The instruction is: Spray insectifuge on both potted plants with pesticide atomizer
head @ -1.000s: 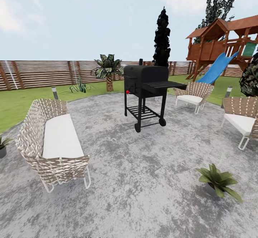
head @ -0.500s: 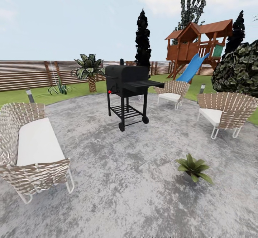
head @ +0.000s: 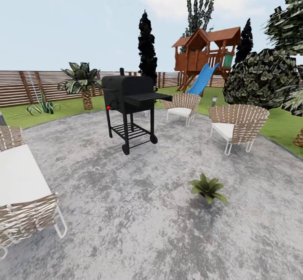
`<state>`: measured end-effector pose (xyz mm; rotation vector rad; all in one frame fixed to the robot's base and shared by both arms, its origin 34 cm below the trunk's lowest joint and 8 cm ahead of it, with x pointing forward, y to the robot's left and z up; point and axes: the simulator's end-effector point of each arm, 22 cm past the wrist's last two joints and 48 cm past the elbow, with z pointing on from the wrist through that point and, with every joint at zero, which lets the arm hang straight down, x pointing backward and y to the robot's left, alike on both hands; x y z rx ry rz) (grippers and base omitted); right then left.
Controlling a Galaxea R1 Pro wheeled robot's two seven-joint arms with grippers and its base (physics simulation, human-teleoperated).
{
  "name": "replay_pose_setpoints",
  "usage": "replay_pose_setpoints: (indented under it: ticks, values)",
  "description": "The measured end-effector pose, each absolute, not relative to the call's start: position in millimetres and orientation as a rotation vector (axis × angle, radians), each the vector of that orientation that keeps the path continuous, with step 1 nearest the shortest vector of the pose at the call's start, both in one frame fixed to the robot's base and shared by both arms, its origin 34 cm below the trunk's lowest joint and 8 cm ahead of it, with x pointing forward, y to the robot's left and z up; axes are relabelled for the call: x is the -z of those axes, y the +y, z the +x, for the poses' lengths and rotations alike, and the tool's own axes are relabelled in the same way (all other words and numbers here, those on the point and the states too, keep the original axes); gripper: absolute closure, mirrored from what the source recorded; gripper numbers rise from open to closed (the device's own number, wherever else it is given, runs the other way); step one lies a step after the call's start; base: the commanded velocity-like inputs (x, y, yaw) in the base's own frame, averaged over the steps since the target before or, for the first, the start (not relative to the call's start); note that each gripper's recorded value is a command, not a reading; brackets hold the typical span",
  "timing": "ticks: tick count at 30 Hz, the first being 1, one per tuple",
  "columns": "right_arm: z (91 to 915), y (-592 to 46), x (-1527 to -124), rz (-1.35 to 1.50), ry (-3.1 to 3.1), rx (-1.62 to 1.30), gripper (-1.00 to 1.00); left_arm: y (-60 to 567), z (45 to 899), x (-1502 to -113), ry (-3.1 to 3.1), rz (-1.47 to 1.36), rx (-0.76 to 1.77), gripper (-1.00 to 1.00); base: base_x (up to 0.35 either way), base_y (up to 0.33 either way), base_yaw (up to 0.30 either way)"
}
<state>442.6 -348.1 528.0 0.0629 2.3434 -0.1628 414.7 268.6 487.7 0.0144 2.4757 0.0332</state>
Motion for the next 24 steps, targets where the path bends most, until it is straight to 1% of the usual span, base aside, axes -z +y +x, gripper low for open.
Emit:
replay_pose_setpoints:
  ticks: [24]
  values:
    - [438, -349, -484, 0.065, 2.344, 0.164, -1.0, 268, 411, -444, 2.476, 0.014, -0.032, -1.0, 0.0, 0.0, -0.299]
